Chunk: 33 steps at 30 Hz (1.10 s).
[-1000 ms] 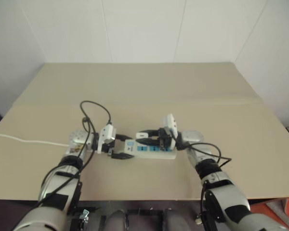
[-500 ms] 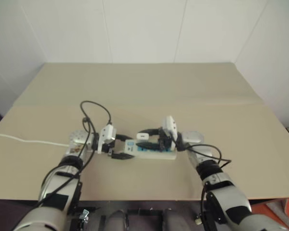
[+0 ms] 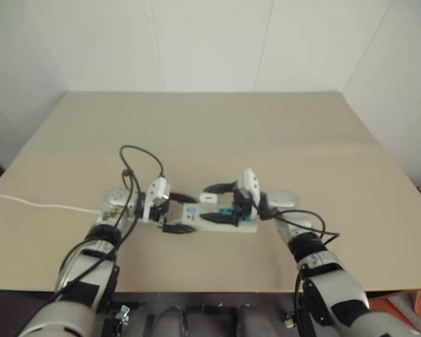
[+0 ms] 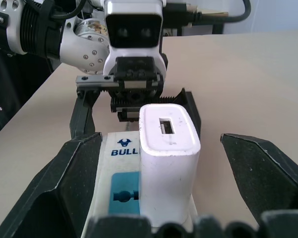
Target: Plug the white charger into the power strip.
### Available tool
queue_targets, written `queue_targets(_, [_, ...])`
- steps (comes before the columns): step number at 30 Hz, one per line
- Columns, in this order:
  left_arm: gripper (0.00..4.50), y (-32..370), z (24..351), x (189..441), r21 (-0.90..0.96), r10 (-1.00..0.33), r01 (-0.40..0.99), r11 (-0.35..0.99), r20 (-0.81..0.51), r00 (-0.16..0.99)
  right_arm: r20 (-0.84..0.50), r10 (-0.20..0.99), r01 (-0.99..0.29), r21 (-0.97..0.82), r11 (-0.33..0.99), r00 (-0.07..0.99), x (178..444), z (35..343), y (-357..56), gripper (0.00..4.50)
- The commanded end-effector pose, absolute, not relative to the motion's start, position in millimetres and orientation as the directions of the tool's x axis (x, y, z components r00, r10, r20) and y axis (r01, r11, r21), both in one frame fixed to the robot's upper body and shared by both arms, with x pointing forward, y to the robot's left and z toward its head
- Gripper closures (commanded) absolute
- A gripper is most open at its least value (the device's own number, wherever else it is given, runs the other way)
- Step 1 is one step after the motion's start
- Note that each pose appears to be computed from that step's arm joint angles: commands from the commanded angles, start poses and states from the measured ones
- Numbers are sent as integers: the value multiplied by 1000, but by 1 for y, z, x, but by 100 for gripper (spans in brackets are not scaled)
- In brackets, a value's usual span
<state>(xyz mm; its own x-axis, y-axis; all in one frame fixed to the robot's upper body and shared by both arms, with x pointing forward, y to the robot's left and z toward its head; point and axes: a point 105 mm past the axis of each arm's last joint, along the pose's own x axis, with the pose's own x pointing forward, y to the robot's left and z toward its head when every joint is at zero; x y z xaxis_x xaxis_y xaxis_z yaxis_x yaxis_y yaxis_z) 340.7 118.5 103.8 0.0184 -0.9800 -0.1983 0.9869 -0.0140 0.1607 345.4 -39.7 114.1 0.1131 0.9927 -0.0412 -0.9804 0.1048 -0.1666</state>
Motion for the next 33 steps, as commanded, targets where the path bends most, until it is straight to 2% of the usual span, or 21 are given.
queue_targets(1, [1, 126, 131, 338, 249, -988, 968, -25, -155, 14, -99, 986, -985, -128, 119, 132, 343, 99, -56, 0])
queue_targets(4, [1, 134, 166, 334, 331, -997, 944, -14, -79, 13, -69, 988, -970, -211, 122, 140, 340, 120, -68, 0])
queue_targets(7, [1, 157, 190, 326, 380, -993, 925, -5, -114, 41, -139, 978, -923, -373, 96, 158, 330, 143, -97, 0])
queue_targets(9, [1, 175, 186, 317, 349, -961, 935, -60, -274, 41, -162, 964, -890, -440, 119, 209, 327, 163, -124, 0])
queue_targets(10, [1, 179, 183, 315, 481, -924, 863, -151, -379, 49, -187, 955, -872, -476, 118, 231, 323, 172, -138, 0])
queue_targets(11, [1, 181, 184, 318, 531, -901, 823, -203, -431, 56, -212, 945, -860, -497, 116, 250, 321, 179, -149, 0])
queue_targets(13, [1, 177, 209, 346, 465, -930, 883, -61, -348, 119, -285, 909, -837, -535, 113, 305, 313, 188, -175, 0])
queue_targets(17, [1, 170, 227, 355, 433, -933, 901, -39, -339, 122, -331, 859, -823, -544, 163, 389, 299, 211, -210, 0])
queue_targets(20, [1, 190, 217, 355, 342, -878, 940, 12, -445, 174, -402, 799, -815, -552, 178, 447, 286, 221, -231, 0])
queue_targets(25, [1, 211, 213, 324, 295, -845, 955, 18, -506, 173, -499, 728, -837, -514, 188, 470, 272, 218, -254, 0])
queue_targets(29, [1, 218, 217, 299, 293, -846, 955, 40, -498, 189, -517, 711, -851, -475, 226, 477, 274, 215, -264, 0])
queue_targets(33, [1, 223, 224, 287, 301, -849, 950, 78, -479, 222, -524, 705, -851, -475, 223, 477, 279, 211, -265, 0])
